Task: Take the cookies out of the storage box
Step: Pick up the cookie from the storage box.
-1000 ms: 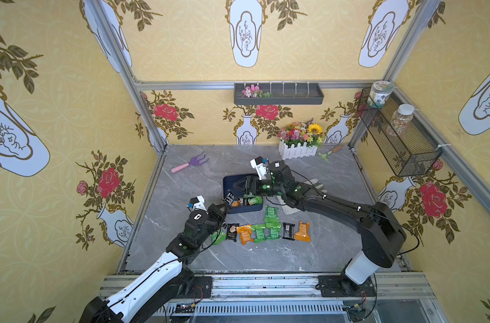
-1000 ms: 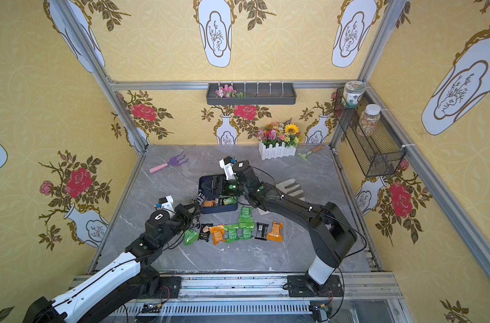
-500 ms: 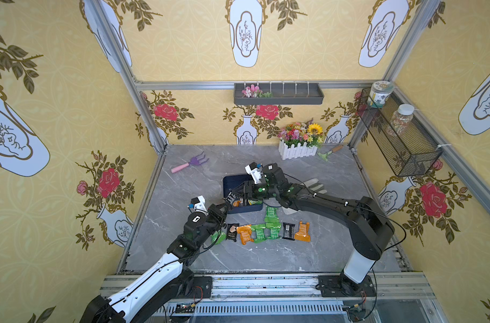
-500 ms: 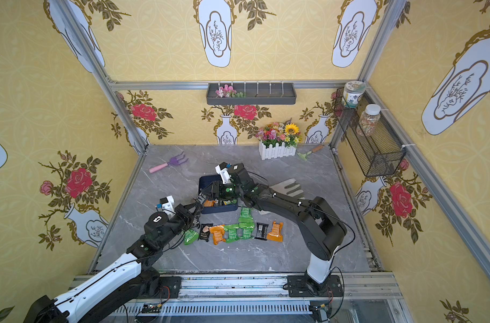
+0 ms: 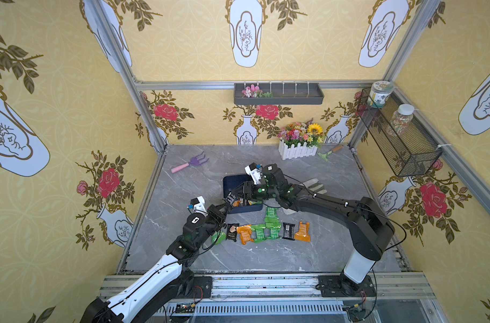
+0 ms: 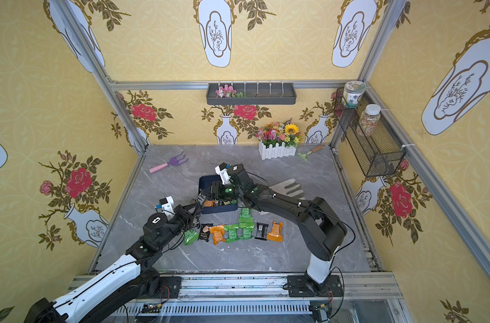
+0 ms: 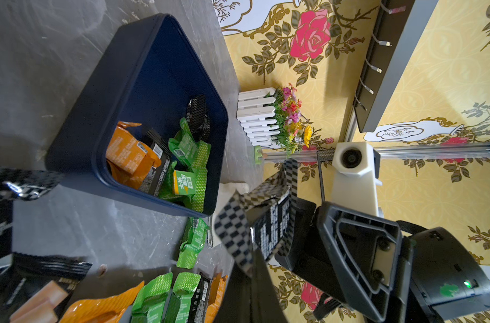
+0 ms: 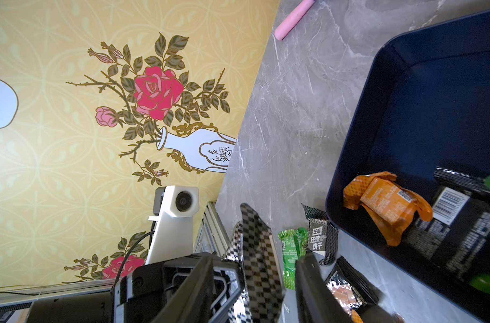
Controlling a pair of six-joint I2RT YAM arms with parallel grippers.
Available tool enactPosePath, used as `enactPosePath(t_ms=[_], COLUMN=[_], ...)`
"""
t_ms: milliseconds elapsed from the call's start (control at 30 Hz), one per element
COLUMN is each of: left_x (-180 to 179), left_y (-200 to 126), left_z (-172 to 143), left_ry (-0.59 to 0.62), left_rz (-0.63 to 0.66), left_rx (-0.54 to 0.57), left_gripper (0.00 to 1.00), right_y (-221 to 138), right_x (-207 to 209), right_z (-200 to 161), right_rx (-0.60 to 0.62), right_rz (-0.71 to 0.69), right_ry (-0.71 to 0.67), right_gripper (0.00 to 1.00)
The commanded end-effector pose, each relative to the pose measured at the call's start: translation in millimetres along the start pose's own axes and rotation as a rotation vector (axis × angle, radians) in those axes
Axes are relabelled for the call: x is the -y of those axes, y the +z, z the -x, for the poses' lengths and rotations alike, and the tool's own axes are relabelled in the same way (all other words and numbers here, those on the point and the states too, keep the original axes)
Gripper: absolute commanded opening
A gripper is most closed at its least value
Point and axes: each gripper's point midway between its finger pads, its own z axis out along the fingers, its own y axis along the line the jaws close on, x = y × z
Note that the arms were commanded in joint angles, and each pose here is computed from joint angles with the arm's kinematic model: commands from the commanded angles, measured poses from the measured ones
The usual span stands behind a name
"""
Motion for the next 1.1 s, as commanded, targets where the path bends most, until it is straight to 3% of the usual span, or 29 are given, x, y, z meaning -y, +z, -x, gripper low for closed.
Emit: enactPosePath(t_ms=[0, 67, 200, 367, 667, 1067], left_x=[4, 4, 7, 9, 5, 0], left_y=[0, 0, -2, -1, 1, 0], left_z=[0, 0, 1, 1, 0, -1], left_ry=[0.001, 0.001, 0.001, 0.006, -0.005, -0.015], left_rz=[-0.025, -0.025, -0.039, -0.047, -0.033, -0.030], left_rx=[-0.001, 0.003, 0.007, 0.007, 0.001, -0.002], left_gripper=[0.00, 0.00, 0.00, 0.00, 0.00, 0.00], right_y=[-1, -1, 1, 4, 10, 19], right_x=[-12, -14, -3, 6, -6, -7], right_z=[7, 6, 2, -4, -6, -7], right_rx=[0.036, 0.030, 0.022, -0.008, -0.025, -0.037], right_rz=[0.034, 0.037, -0.016, -0.056, -0.002, 0.035], right_ry=[-0.030, -0.032, -0.030, -0.027, -0.031, -0.014], right_gripper=[0.50, 0.51, 0.67, 0.69, 0.48, 0.29])
